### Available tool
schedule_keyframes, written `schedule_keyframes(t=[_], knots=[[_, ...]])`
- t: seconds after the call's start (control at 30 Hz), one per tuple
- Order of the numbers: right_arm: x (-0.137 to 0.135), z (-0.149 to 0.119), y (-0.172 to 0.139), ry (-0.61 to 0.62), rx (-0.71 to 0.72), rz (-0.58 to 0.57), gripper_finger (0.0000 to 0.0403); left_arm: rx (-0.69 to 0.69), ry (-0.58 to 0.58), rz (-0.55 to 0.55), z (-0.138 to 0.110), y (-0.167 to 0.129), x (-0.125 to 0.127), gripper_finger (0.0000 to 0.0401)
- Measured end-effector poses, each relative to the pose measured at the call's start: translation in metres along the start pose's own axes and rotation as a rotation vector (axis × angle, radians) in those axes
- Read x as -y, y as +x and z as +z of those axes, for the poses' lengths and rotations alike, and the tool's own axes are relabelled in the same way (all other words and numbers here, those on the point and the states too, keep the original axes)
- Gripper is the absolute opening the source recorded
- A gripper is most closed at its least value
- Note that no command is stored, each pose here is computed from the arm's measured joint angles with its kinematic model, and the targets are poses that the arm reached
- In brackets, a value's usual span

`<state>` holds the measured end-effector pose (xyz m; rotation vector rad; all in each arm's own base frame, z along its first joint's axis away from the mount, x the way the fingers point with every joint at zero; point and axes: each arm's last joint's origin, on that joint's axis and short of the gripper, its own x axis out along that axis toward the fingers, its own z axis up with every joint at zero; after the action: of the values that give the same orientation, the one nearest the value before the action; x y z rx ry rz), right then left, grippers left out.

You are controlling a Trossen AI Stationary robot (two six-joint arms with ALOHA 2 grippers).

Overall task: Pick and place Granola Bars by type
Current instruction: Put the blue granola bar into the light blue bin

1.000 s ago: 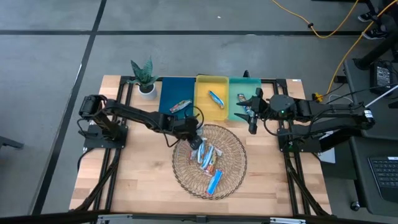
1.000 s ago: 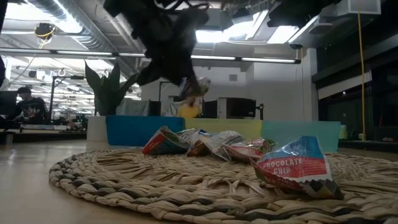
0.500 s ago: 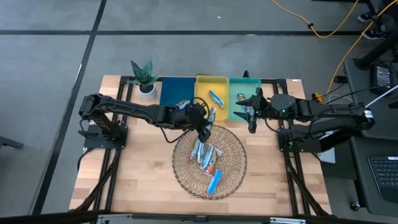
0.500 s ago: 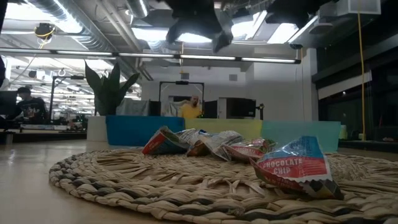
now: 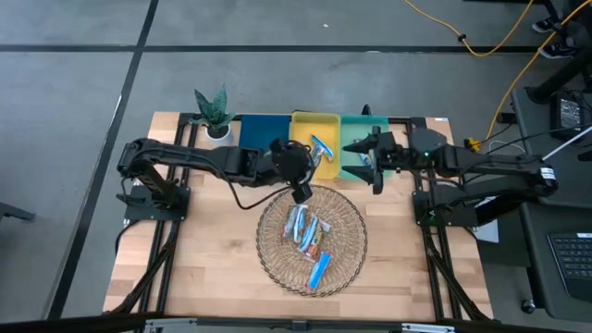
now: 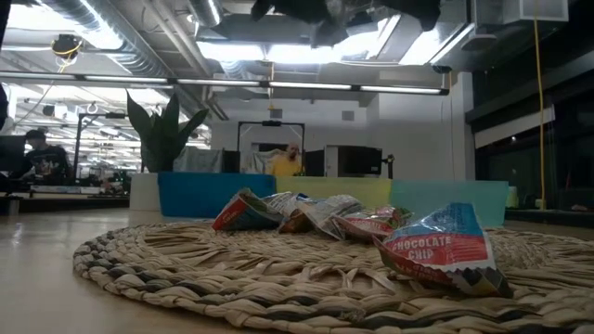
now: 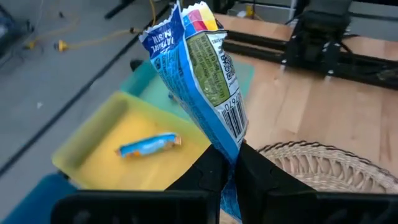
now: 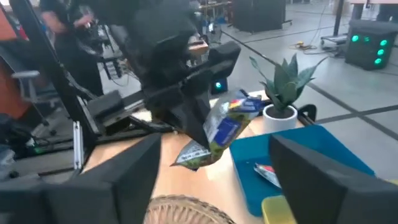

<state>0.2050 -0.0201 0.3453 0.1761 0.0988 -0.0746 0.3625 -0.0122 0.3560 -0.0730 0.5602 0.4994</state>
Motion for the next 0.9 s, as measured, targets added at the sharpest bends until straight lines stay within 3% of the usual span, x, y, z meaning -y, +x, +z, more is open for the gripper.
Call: schedule_keyframes(t=[0.13, 0.23, 0.9], knots=[[0.004, -0.001, 0.013, 0.01, 0.024, 0.006, 0.0358, 0.028, 0.054, -0.008, 0.015, -0.011, -0.002, 0.0019], [0.004, 0.003, 0.021, 0.007, 0.084, 0.014, 0.0374, 0.028, 0.104, -0.007, 0.022, -0.018, -0.004, 0.0019], [0.006, -0.002, 0.057, 0.054, 0.193, 0.065, 0.0372, 0.053, 0.19, -0.038, 0.031, -0.03, -0.008, 0.0019]])
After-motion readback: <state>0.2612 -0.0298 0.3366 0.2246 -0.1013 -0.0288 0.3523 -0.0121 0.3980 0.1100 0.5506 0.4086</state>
